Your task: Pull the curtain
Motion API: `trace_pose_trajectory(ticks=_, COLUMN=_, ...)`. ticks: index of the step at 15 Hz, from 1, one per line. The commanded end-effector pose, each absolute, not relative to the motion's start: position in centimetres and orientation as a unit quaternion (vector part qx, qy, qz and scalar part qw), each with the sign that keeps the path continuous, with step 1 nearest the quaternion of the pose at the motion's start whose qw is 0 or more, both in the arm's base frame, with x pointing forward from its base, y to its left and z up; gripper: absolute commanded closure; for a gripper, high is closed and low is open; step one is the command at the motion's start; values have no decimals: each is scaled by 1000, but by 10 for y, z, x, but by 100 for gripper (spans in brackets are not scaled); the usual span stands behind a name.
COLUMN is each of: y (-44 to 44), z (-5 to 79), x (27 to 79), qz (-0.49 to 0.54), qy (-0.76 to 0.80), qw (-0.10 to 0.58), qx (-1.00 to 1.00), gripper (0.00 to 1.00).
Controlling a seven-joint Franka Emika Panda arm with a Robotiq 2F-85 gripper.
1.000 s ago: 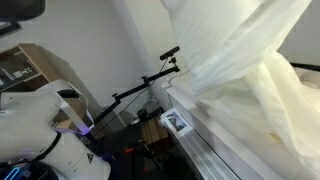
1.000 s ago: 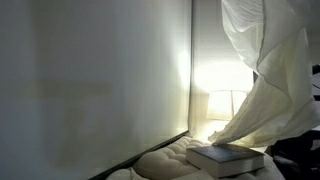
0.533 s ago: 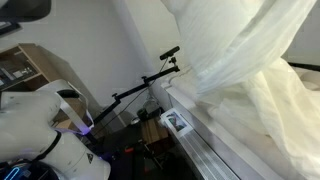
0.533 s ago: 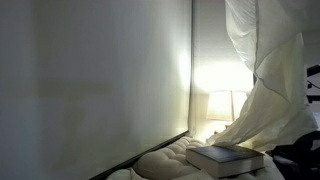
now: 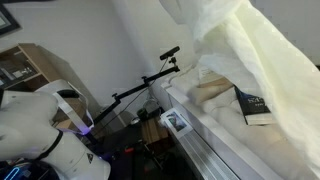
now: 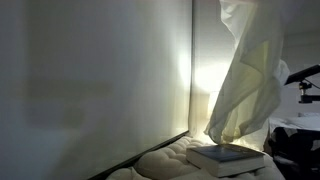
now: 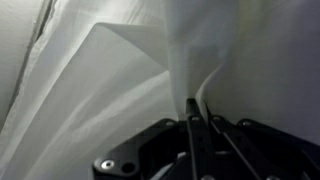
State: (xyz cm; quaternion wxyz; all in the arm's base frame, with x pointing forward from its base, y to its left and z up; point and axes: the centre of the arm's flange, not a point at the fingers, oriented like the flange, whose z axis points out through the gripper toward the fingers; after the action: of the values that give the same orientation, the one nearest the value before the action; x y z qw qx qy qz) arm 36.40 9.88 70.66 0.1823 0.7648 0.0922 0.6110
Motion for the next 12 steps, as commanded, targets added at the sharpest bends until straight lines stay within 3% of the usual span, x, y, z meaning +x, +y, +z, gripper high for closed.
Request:
trace_pose_trajectory(ticks=1, y=112, z=762, x=335, qz=653, qy=90, qw=185, qx=729, gripper=100)
trace_pose_trajectory(ticks=8, y=102, z=828, x=251, qz=723, qy=61, qw=186, qx=663, gripper=100)
trace_pose_trajectory(ticks=12, y=100, z=827, x=233, qz=723, qy=76, qw=203, qx=656, gripper=100)
